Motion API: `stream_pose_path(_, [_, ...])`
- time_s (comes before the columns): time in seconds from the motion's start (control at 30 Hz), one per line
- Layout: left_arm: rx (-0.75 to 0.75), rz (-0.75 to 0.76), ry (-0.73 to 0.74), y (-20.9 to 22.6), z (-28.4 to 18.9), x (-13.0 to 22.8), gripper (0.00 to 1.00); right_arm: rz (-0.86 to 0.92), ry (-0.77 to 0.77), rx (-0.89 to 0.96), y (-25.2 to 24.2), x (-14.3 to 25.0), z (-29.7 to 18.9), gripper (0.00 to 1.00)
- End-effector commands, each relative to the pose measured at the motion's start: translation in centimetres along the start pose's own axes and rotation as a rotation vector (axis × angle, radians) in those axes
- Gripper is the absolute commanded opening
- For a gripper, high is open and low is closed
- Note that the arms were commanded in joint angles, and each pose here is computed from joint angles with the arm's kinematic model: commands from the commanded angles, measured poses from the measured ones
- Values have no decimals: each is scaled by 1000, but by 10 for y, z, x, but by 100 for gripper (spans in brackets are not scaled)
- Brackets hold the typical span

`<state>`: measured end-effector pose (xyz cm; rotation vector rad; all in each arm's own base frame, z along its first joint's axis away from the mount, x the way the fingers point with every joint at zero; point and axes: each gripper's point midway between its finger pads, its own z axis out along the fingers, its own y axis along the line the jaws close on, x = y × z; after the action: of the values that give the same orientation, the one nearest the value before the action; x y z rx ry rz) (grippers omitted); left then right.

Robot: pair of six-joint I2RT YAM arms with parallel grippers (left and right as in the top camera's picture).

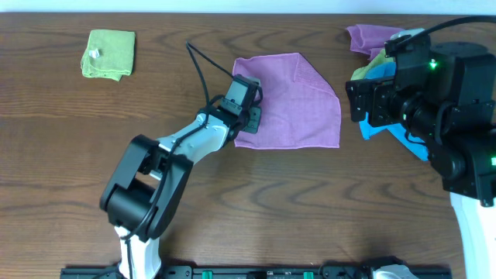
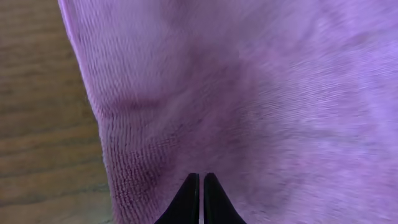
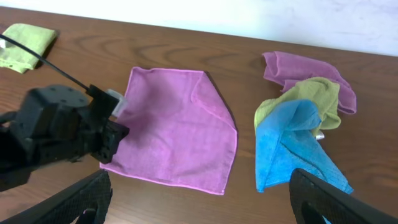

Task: Fold the cloth
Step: 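Reach the left gripper to the purple cloth's left edge and grasp it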

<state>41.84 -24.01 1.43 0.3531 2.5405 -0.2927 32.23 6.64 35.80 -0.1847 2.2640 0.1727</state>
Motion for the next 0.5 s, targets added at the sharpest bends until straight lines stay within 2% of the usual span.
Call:
stream_pose_path(0.0, [-28, 13, -14, 4, 3, -5, 6, 14, -16, 5, -2, -3, -6, 92])
stream_pose_path(0.27, [-65, 25, 49, 14, 11, 13, 6, 14, -15, 6, -2, -3, -6, 92])
stream_pose_path(0.47, [-303, 45, 161, 60, 0, 42, 5, 14, -17, 9, -3, -3, -6, 93])
